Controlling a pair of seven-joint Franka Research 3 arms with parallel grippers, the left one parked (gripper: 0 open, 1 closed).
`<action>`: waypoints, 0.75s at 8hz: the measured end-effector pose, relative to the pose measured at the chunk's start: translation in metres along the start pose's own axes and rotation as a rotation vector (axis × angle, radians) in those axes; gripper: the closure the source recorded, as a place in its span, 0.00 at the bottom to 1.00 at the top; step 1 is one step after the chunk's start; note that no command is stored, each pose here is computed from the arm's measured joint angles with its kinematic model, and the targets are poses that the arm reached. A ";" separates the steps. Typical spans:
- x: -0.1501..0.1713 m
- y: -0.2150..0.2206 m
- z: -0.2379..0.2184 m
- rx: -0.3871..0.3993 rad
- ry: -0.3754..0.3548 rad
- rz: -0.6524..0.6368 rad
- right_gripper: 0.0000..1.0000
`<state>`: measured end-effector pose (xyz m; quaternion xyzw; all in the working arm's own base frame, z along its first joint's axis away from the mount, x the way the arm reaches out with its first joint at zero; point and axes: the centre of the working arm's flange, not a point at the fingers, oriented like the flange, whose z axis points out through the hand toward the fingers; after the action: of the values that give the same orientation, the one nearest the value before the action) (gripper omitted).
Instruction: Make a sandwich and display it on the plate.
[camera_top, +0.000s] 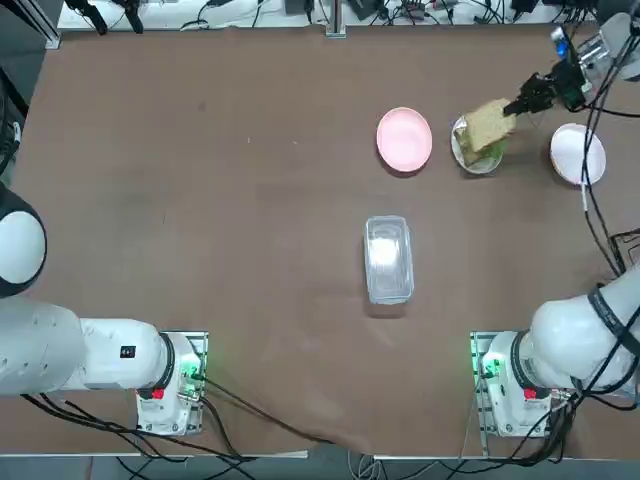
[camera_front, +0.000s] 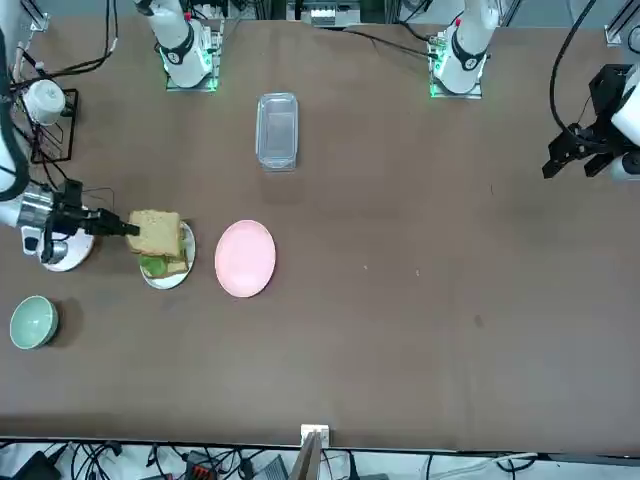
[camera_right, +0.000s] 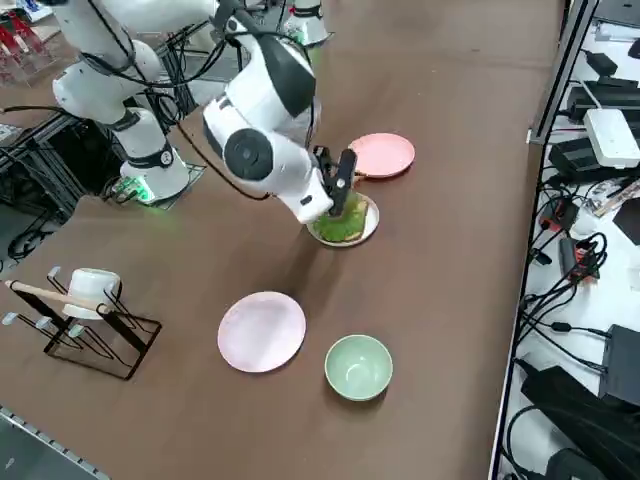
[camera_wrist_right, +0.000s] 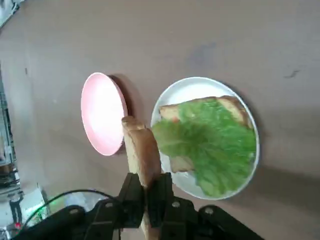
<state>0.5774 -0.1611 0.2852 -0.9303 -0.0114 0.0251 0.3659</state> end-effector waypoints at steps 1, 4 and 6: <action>0.003 0.010 0.001 0.014 -0.007 -0.004 0.92; 0.011 0.015 0.006 0.022 -0.015 -0.012 0.92; 0.015 0.020 0.010 0.032 -0.027 -0.033 0.92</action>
<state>0.5922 -0.1685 0.2638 -0.9235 -0.0311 0.0318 0.3811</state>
